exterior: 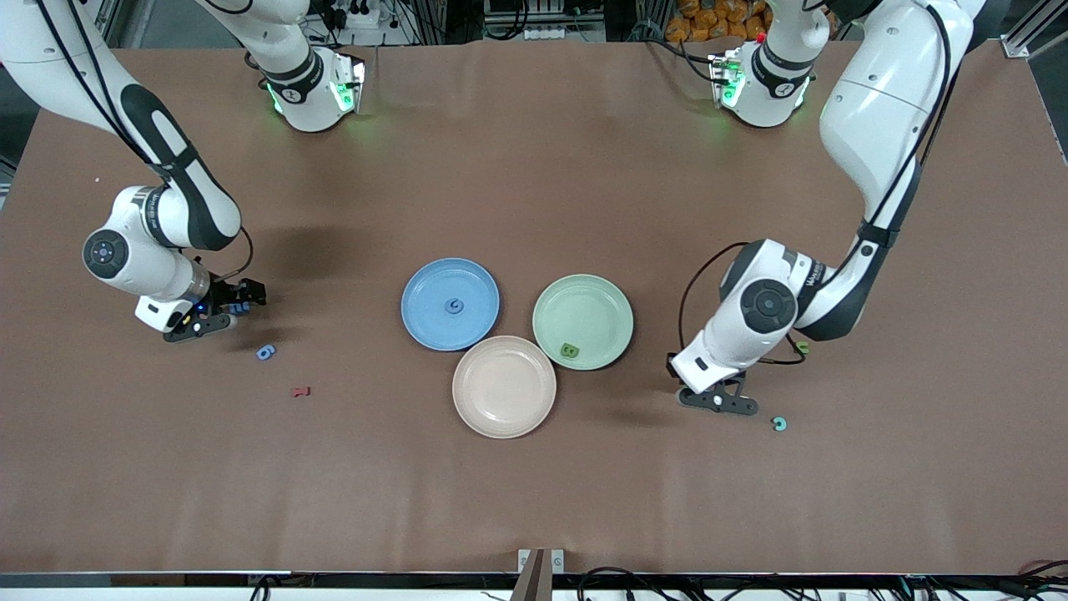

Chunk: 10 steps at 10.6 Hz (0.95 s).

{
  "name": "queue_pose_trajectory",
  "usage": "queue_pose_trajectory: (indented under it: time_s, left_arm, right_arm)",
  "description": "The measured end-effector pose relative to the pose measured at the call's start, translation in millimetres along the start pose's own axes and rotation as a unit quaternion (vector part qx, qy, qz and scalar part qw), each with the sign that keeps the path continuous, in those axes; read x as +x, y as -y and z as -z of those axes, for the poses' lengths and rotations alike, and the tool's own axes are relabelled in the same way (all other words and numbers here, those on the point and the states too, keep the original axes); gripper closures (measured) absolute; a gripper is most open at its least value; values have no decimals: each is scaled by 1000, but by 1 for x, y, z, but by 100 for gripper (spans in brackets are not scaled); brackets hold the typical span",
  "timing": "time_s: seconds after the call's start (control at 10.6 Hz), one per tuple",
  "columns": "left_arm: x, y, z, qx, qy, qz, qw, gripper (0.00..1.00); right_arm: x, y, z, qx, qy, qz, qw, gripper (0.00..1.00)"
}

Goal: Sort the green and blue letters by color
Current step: 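Carry the green Z onto the green plate and open the left gripper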

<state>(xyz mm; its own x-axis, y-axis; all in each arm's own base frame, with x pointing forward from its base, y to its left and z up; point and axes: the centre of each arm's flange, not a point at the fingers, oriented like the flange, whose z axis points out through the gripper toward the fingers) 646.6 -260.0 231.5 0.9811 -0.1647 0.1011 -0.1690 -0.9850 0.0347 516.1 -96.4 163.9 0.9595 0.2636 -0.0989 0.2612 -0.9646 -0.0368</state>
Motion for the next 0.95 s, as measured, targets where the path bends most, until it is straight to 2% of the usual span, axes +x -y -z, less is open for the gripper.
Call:
queue_pose_trajectory:
  time_s: [0.19, 0.28, 0.57, 0.66, 0.85, 0.95]
  left_arm:
    - [-7, -43, 17, -24, -5, 34, 999, 65]
    - [-12, -64, 21, -34, -3, 54, 998, 65]
    - [-38, -138, 24, -45, 4, 108, 993, 65]
    - [-49, -161, 23, -46, 8, 111, 993, 65]
    - [-59, -180, 23, -46, 11, 122, 991, 65]
    - [-60, -181, 23, -46, 11, 127, 991, 62]
  right_arm:
    - [-2, 0, -1, 1, 3, 2, 1000, 0]
    - [-2, -2, -1, 0, 3, 11, 1000, 7]
    - [-6, -12, 5, -3, -2, 33, 999, 54]
    - [-6, -12, 10, -4, -2, 35, 999, 58]
    - [-6, -12, 9, -4, -1, 36, 999, 59]
    - [-6, -11, 9, -4, -2, 36, 999, 59]
